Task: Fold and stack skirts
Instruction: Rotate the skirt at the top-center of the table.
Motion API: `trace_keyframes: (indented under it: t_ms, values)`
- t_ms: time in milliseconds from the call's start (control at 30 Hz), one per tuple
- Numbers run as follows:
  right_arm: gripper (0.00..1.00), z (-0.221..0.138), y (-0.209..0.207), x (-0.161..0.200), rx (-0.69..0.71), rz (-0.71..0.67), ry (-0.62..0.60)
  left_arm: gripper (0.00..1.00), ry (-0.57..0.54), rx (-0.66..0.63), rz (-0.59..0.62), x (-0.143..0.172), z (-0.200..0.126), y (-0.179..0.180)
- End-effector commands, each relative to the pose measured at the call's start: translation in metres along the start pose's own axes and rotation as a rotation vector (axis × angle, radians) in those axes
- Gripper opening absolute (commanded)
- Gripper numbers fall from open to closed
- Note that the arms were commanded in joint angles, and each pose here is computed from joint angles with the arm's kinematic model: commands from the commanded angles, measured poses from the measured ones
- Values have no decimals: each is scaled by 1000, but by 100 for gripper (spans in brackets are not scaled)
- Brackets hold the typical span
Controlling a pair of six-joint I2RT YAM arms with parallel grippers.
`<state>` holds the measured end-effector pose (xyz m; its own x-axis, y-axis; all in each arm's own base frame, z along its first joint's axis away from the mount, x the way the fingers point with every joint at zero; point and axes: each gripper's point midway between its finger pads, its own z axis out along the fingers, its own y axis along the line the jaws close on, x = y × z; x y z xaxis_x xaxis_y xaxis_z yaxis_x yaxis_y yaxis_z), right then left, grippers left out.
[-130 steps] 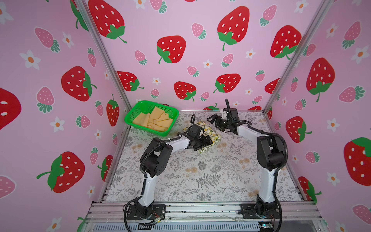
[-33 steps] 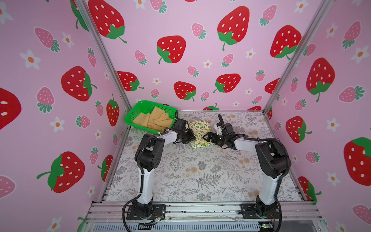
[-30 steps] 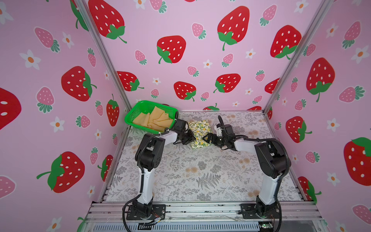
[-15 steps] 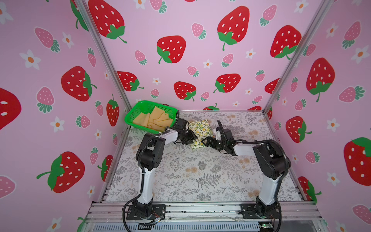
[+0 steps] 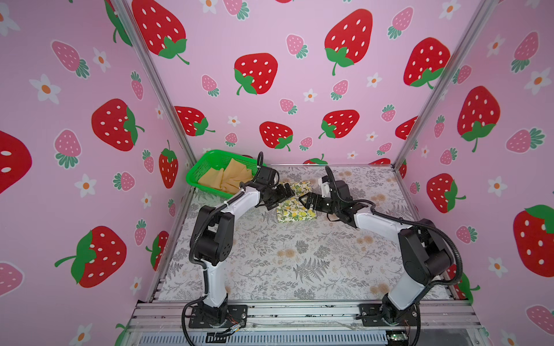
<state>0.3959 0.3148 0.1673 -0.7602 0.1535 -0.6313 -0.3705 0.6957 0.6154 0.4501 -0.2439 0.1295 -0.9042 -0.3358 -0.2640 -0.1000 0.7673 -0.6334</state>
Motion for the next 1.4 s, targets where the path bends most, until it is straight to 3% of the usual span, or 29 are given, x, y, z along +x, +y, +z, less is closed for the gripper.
trace_keyframes:
  t_ms: [0, 267, 633, 1033, 1200, 1367]
  values:
    - [100, 9, -38, -21, 100, -12, 0, 99, 11, 12, 3, 16, -7, -10]
    - [100, 70, -84, -68, 113, 37, 30, 99, 42, 140, -30, 44, 19, -32]
    - [99, 125, -114, -59, 118, 88, 99, 99, 83, 102, -93, 53, 62, -3]
    - [60, 143, -123, -39, 99, 132, 112, 99, 112, 50, -121, 64, 75, 24]
    - [29, 137, -127, -30, 101, 156, 102, 99, 125, 29, -126, 66, 75, 35]
    - [16, 128, -128, -21, 95, 165, 92, 99, 133, 12, -138, 62, 76, 47]
